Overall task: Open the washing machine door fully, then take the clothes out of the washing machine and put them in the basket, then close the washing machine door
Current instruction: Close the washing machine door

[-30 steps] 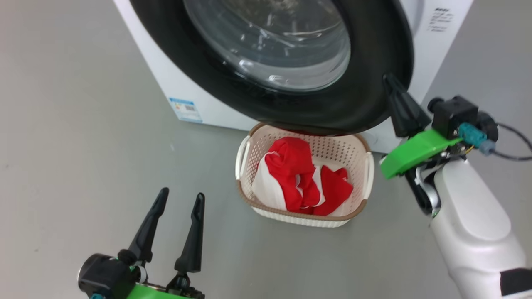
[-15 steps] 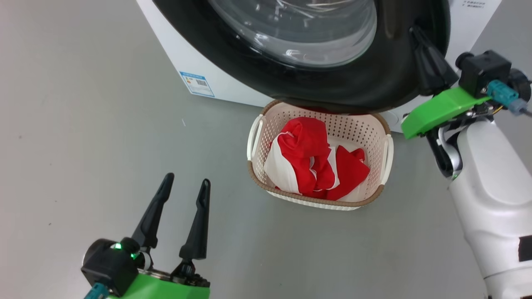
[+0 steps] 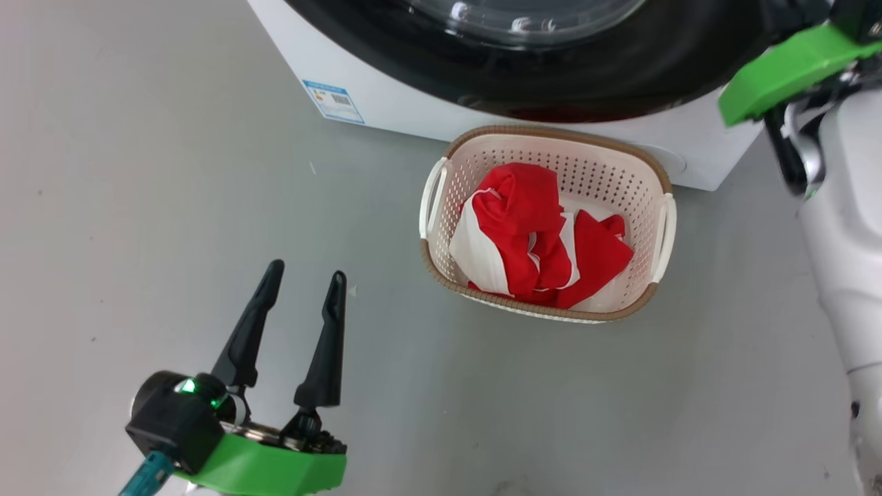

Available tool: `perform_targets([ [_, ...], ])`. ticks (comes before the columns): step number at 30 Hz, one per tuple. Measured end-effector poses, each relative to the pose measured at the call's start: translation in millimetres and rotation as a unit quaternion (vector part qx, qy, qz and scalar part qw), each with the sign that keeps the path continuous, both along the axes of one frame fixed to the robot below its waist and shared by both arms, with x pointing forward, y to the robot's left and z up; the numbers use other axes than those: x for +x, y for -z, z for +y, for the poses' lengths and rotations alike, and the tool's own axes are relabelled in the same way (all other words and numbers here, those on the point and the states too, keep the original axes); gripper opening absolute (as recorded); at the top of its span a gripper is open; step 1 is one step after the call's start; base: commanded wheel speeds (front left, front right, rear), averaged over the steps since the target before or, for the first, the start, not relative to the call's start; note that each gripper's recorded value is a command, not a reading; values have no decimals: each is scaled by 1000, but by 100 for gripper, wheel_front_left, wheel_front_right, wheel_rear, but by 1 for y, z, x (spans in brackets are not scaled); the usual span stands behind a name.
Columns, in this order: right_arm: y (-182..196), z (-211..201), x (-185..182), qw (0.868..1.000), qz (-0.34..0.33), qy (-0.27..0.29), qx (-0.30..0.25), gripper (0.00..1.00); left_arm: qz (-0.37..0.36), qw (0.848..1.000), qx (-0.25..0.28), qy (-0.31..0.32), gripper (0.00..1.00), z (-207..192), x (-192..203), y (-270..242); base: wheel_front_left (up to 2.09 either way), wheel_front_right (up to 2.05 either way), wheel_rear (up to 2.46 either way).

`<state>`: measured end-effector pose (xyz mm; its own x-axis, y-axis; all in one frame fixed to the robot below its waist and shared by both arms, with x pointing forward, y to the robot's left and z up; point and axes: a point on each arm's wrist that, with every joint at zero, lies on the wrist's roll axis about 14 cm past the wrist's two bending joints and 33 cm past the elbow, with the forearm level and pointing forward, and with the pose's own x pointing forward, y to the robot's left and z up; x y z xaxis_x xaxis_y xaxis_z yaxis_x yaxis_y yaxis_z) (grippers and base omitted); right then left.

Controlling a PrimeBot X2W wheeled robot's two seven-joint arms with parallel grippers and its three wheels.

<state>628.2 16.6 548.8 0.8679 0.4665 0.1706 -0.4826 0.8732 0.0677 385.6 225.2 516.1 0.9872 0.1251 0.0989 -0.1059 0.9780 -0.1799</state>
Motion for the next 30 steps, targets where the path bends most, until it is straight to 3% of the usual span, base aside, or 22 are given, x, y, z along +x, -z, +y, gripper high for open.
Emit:
perform_targets([
  [16, 5, 7, 14, 1000, 15, -6, -6, 0, -13, 1000, 8, 1, 100, 4, 12, -6, 0, 0, 0],
  [24, -6, -5, -1, 1000, 4, 4, -3, 0, -30, 999, -36, 2, 100, 3, 15, -12, 0, 0, 0],
  [25, -5, -6, -6, 1000, 5, 5, 1, 17, -30, 999, -38, 4, 100, 2, 16, -11, 0, 0, 0],
  [26, -3, -7, -11, 1000, 7, 5, 3, 53, -28, 999, -41, 7, 100, 0, 16, -10, 0, 0, 0],
  [27, -1, -9, -16, 1000, 9, 7, 3, 100, -26, 999, -44, 9, 100, -2, 17, -8, 0, 0, 0],
  [30, 4, -17, -31, 1000, 14, 12, 4, 100, -21, 998, -53, 10, 100, -6, 18, -4, 0, 0, 0],
])
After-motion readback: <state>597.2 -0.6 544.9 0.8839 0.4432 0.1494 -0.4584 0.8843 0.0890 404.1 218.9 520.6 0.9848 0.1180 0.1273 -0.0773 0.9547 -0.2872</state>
